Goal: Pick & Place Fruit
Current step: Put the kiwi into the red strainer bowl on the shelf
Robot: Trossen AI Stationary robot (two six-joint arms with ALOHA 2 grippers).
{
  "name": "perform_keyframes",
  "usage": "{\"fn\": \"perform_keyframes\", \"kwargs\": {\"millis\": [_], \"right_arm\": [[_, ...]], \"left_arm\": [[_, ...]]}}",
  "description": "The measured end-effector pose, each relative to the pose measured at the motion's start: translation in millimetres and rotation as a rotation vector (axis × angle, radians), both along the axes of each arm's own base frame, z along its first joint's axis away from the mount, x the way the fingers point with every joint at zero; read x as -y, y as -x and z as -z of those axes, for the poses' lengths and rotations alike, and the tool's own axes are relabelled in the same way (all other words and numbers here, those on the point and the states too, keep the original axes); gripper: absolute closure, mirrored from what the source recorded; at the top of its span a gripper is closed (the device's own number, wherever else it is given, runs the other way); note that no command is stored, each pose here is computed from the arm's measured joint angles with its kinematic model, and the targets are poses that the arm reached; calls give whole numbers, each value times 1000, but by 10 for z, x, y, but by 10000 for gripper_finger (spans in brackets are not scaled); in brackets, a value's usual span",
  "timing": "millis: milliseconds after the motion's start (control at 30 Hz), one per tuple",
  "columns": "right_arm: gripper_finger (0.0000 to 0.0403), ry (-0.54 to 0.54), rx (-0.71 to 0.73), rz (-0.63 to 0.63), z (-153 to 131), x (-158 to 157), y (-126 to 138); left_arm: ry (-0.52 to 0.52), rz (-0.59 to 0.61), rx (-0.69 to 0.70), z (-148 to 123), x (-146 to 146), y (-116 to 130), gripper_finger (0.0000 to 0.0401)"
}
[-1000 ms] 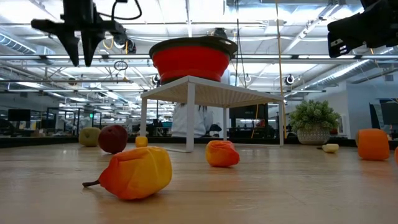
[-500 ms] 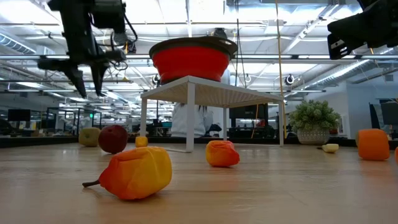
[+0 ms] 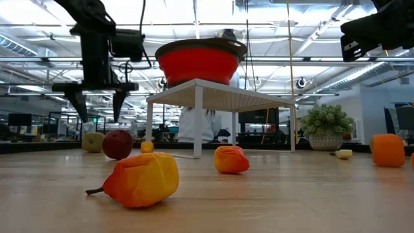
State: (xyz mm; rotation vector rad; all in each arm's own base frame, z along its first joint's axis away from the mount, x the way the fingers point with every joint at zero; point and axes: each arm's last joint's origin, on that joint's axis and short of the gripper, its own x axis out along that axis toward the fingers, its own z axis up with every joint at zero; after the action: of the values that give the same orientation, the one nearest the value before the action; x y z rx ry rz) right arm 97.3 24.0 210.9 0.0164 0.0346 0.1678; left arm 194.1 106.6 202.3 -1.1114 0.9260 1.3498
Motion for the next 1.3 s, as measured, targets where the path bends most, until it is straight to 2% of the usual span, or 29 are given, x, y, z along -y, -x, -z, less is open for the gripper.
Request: {"fn": "perform_keyframes", "kwargs": {"millis": [233, 667, 867, 1067, 1300], "right_arm": [[403, 0, 0, 0, 0, 0, 0], [403, 1, 0, 0, 1, 0, 0], [403, 7, 1, 0, 1, 0, 0], [403, 8, 1, 4, 1, 1, -1], [403, 8, 1, 4, 0, 1, 0]], "left_arm": [[123, -3, 15, 95, -131, 21, 16], [134, -80, 18, 130, -294, 134, 36], [190, -132, 64, 331, -263, 203, 36], [218, -165, 51, 457, -215, 272, 36], [159, -164, 81, 461, -253, 238, 36]]}}
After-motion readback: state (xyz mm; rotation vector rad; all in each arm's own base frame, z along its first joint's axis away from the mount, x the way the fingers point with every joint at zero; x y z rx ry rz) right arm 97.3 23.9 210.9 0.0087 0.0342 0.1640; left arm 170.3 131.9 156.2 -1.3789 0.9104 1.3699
